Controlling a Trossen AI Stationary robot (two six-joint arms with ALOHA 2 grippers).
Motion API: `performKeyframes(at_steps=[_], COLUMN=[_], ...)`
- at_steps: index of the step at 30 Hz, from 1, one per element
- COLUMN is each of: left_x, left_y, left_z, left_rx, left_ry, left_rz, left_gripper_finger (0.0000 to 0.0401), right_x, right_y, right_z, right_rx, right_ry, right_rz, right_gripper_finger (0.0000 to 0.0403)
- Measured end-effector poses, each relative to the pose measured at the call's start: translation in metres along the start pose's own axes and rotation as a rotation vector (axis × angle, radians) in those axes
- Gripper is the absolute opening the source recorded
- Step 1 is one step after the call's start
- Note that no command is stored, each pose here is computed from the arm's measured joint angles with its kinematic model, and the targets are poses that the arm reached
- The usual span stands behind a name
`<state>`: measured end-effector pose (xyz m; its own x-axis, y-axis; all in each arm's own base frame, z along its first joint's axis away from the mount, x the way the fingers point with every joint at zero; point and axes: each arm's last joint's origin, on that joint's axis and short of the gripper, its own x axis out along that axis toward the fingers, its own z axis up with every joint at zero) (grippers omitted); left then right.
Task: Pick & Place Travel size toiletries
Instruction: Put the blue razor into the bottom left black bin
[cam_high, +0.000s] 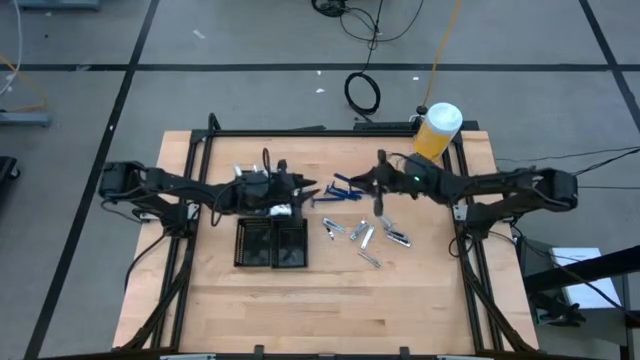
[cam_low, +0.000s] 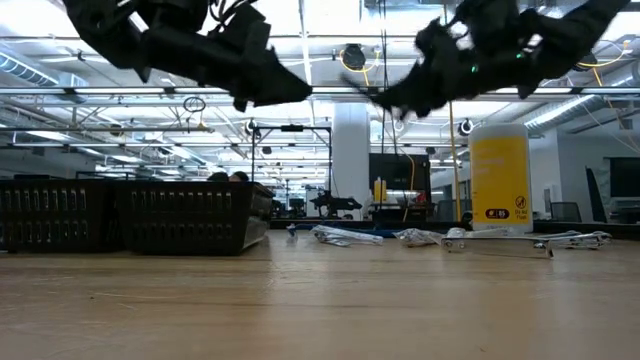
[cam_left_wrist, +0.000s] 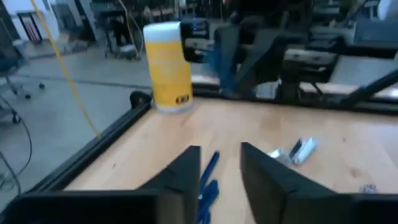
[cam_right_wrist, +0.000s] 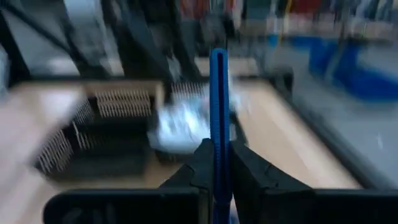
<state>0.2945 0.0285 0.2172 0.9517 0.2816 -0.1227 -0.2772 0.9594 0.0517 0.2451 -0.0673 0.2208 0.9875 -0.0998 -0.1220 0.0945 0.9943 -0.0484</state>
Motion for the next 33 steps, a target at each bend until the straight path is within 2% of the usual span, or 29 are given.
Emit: performKeyframes(at_steps=[6, 12, 18, 24, 33], left_x=[0.014, 0.032, 0.059, 0.070, 0.083], left_y=[-0.004, -0.011, -0.025, -0.034, -0.035], left_z=[-0.002, -0.002, 0.017, 0.038, 0.047], left_rx=[-0.042, -0.048, -0.047, 0.030, 0.039], left_ry=[-0.194, -0.318, -0.374, -0.439, -0.349], left_rz=[-0.029, -0.125, -0.175, -0.174, -0.178], left_gripper_finger=[0.0198, 0.0233, 0.0232, 0.0221, 0.0209], right_x=[-0.020, -0.031, -0.030, -0.030, -0.029], right_y=[0.026, 0.033, 0.034, 0.034, 0.034], right_z=[0.000, -0.002, -0.004, -0.004, -0.004], right_rx=[-0.049, -0.085, -0.095, -0.094, -0.111], right_ry=[-0.316, -0.429, -0.413, -0.408, -0.404], right_rz=[0.073, 0.087, 0.090, 0.091, 0.088], right_gripper_finger=[0.0021, 0.0021, 0.0021, 0.0021, 0.0021])
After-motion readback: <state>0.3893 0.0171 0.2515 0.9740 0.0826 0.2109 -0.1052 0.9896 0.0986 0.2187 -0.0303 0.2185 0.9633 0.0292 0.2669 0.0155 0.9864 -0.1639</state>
